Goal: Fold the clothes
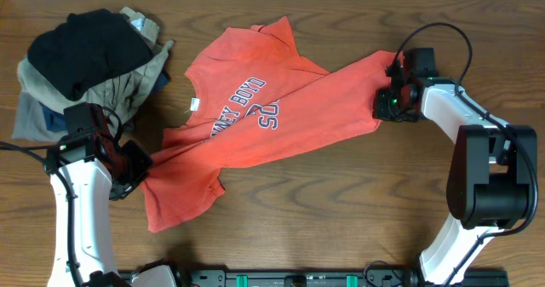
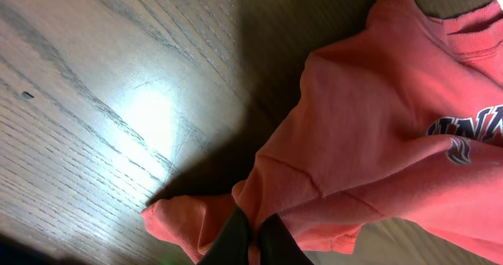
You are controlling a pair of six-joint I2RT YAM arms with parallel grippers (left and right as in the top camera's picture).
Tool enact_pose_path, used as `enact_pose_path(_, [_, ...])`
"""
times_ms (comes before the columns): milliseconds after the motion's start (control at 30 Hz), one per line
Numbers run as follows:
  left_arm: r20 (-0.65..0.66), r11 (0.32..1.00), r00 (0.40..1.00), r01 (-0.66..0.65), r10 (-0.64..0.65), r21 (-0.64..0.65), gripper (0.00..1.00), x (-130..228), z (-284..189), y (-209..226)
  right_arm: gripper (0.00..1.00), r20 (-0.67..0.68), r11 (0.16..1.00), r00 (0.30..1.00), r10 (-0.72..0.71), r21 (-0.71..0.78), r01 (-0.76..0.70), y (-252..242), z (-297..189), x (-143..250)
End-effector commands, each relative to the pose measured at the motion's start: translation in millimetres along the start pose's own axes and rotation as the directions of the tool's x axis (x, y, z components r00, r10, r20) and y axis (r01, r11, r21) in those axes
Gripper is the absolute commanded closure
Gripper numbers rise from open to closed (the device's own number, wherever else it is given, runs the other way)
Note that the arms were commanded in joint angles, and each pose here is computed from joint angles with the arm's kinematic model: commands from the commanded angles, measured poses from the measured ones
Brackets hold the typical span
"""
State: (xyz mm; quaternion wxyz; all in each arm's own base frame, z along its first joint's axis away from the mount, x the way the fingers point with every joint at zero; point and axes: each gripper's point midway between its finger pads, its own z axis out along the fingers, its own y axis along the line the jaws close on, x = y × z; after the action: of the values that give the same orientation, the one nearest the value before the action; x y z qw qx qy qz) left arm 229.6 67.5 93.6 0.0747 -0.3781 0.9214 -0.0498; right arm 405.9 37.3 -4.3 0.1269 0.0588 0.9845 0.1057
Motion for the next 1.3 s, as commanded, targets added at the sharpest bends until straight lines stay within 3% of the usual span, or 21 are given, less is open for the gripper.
enact_pose_path(0, [0.013, 1.0, 1.0, 0.005, -0.005, -0.024, 0.94, -3, -1, 5, 0.99, -0.108, 0.991, 0.992, 0.062, 0.126, -0.048, -33, 10, 35])
enact_pose_path(133, [0.002, 1.0, 1.0, 0.001, -0.001, 0.005, 0.94, -1, -1, 0, 0.99, -0.084, 0.983, 0.992, 0.097, 0.166, -0.082, -48, -21, 33])
enact_pose_path(333, [-0.019, 0.962, 0.993, -0.107, 0.115, 0.251, 0.94, 2, -20, -45, 0.99, 0.026, 0.979, 0.992, 0.126, 0.158, -0.129, -52, -87, 21])
enact_pose_path(600, [0.239, 0.884, 0.955, -0.261, 0.176, 0.389, 0.94, -33, -111, -86, 0.99, 0.198, 0.978, 0.972, 0.124, 0.143, -0.154, -45, -195, 8])
enact_pose_path(867, [0.525, 0.8, 0.832, -0.435, 0.181, 0.413, 0.94, -44, -222, -116, 0.99, 0.295, 0.981, 0.952, 0.081, 0.143, -0.128, -32, -283, 1])
enact_pose_path(1267, [0.798, 0.705, 0.595, -0.606, 0.094, 0.369, 0.94, -35, -369, -130, 0.99, 0.51, 0.978, 0.86, 0.03, 0.163, -0.131, -18, -416, -6])
